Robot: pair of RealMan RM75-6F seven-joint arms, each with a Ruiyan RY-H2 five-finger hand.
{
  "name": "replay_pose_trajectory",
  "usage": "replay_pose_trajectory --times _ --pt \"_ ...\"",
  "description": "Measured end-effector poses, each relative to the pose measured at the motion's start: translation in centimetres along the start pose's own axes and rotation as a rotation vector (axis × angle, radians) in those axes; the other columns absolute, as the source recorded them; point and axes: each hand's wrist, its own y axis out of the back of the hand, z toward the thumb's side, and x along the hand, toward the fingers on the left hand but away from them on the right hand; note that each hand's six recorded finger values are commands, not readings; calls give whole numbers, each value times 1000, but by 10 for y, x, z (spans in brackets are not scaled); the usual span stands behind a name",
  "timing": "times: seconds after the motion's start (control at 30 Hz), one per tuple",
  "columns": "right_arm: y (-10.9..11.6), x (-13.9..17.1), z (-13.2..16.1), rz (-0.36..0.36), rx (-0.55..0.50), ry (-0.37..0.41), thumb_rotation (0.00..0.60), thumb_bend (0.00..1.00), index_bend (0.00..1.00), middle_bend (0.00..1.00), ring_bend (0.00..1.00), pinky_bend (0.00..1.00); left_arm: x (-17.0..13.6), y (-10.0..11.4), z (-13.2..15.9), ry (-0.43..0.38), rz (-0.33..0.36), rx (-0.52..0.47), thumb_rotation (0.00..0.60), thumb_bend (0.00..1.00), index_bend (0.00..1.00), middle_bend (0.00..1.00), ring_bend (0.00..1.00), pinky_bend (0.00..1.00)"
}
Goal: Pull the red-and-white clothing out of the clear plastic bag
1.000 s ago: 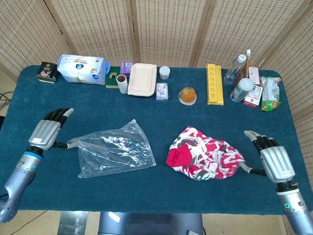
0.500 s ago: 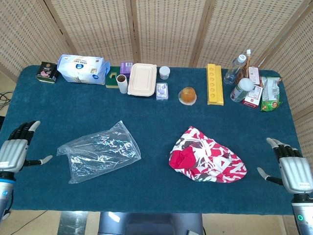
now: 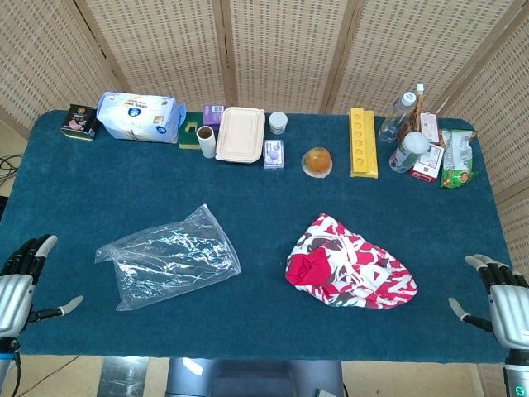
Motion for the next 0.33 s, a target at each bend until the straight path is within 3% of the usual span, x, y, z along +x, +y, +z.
replay_pose_trajectory --times 0.33 --pt "-5 14 -17 6 -4 -59 448 306 240 249 244 280 -9 -6 10 5 -2 -11 532 92 54 51 0 96"
